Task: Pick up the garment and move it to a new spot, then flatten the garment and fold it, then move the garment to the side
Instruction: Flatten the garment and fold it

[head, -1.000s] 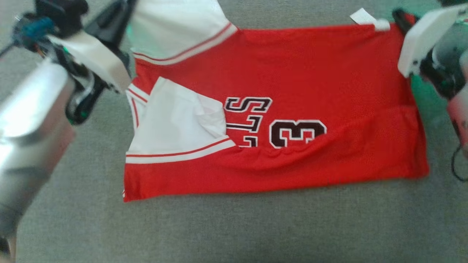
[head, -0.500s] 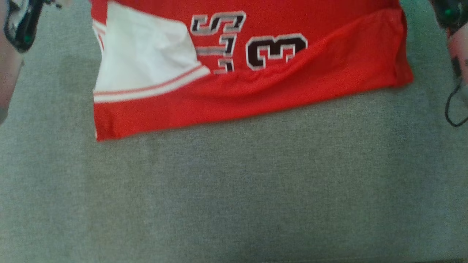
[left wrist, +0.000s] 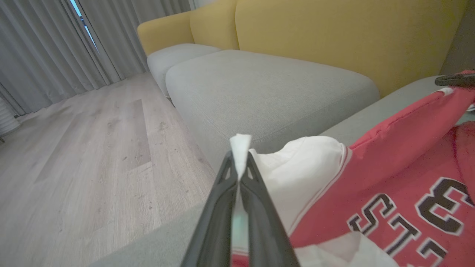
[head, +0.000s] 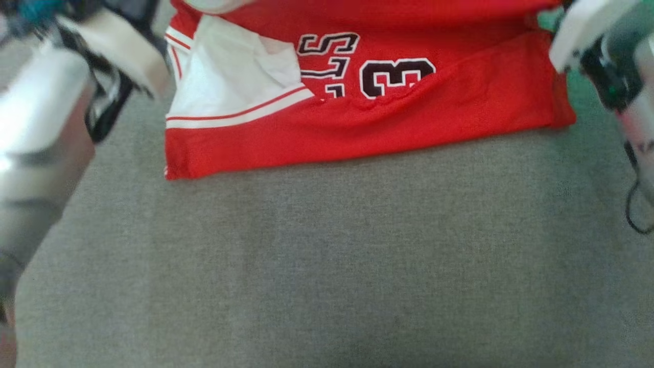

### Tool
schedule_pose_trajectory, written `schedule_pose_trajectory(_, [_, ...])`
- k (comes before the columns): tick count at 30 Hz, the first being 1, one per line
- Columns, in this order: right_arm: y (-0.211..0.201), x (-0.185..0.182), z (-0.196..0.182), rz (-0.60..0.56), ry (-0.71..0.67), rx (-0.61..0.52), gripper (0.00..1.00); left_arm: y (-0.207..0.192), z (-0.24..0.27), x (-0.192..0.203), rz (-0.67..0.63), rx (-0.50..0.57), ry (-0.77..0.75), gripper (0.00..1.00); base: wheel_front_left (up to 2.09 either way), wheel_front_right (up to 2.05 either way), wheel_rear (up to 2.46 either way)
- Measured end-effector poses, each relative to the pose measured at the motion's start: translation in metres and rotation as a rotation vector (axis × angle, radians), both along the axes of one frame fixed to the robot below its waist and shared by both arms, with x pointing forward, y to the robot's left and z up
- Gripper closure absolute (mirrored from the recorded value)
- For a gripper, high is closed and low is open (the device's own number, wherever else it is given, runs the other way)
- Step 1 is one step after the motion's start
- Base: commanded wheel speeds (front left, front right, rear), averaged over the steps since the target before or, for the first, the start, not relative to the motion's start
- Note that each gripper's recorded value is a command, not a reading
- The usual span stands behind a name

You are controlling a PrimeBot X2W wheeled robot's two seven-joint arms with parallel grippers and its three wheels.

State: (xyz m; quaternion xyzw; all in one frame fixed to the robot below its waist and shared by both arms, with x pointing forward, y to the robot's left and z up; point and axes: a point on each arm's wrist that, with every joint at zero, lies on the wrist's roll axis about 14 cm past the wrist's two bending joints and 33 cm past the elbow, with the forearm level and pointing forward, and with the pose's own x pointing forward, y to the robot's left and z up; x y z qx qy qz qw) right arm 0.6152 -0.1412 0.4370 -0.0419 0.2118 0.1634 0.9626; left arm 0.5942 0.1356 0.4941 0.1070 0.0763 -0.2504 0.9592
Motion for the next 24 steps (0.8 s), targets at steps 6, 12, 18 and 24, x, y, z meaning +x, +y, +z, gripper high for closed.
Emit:
schedule_pose_trajectory(6, [-0.003, -0.027, -0.004, 0.02, 0.081, 0.004, 1.0, 0.009, -0.009, -0.045, -0.057, 0.062, 0.064, 1.0, 0.0, 0.0, 0.0])
schedule_pose_trajectory(12, [-0.018, -0.063, -0.02, 0.022, 0.238, -0.029, 1.0, 0.018, -0.021, -0.086, -0.077, 0.096, 0.14, 1.0, 0.0, 0.0, 0.0])
schedule_pose_trajectory(18, [-0.025, -0.1, -0.029, 0.041, 0.378, -0.045, 1.0, 0.02, -0.045, -0.128, -0.1, 0.129, 0.25, 1.0, 0.0, 0.0, 0.0])
schedule_pose_trajectory(24, [-0.033, -0.111, -0.034, 0.054, 0.43, -0.078, 1.0, 0.013, -0.064, -0.139, -0.13, 0.168, 0.336, 1.0, 0.0, 0.0, 0.0])
